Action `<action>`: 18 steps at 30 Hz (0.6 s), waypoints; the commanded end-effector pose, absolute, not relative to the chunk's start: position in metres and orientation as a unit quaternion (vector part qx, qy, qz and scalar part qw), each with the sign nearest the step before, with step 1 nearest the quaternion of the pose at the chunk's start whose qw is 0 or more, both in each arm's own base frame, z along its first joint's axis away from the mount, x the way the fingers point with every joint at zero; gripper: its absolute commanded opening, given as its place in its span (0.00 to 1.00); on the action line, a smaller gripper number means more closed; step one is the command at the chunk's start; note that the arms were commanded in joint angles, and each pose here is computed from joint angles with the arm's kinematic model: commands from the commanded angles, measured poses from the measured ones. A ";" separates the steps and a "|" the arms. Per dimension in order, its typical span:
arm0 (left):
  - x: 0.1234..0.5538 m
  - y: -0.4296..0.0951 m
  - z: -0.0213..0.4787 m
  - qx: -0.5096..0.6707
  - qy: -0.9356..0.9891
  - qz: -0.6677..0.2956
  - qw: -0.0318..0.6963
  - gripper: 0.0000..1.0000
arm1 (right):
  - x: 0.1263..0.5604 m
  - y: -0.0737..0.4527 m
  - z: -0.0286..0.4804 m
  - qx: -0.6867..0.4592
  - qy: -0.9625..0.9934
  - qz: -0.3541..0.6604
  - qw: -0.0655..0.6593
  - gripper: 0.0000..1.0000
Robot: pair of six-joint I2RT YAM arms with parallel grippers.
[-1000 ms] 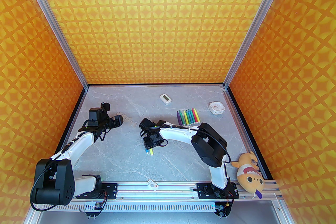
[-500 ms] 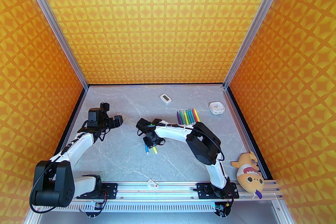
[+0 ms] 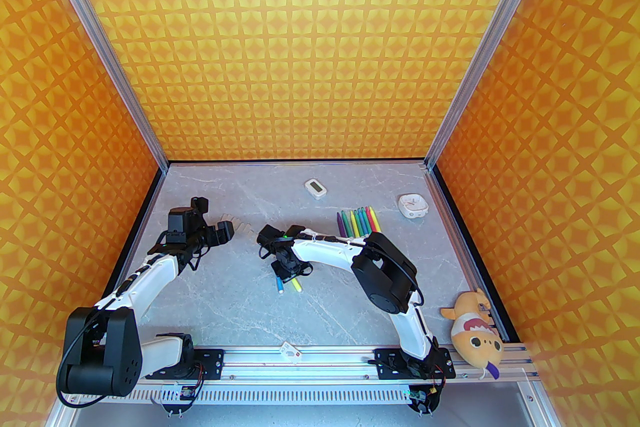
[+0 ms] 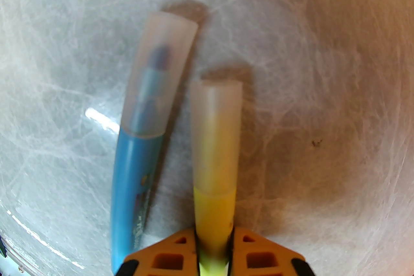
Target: Open the pen caps
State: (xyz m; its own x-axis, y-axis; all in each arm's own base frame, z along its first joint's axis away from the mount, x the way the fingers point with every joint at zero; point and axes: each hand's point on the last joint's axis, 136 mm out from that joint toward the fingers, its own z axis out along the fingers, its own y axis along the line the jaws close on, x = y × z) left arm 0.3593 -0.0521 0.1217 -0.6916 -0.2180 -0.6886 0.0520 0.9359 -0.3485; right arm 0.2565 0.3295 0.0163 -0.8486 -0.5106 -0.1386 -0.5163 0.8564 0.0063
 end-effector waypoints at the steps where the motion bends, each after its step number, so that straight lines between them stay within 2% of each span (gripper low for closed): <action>1: 0.360 -0.063 0.131 -0.026 0.891 -0.208 0.402 0.85 | 0.272 0.317 0.010 -0.255 0.963 0.035 0.083 0.03; 7: 0.359 -0.096 0.133 0.009 0.877 -0.285 0.387 0.82 | 0.299 0.327 0.077 -0.238 0.930 0.172 0.221 0.00; 10: 0.358 -0.120 0.138 0.031 0.865 -0.324 0.382 0.81 | 0.302 0.324 0.101 -0.231 0.913 0.224 0.252 0.00; 18: 0.353 -0.194 0.163 0.125 0.826 -0.422 0.352 0.75 | 0.302 0.324 0.127 -0.242 0.889 0.261 0.287 0.00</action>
State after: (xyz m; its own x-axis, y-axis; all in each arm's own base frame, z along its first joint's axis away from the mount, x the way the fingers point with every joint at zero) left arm 0.3517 -0.1653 0.1344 -0.7479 -0.1134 -0.6541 0.3930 0.7184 -0.5739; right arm 0.3041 0.3162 0.1182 -0.7519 -0.2858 -0.5940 -0.5347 0.7915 0.2960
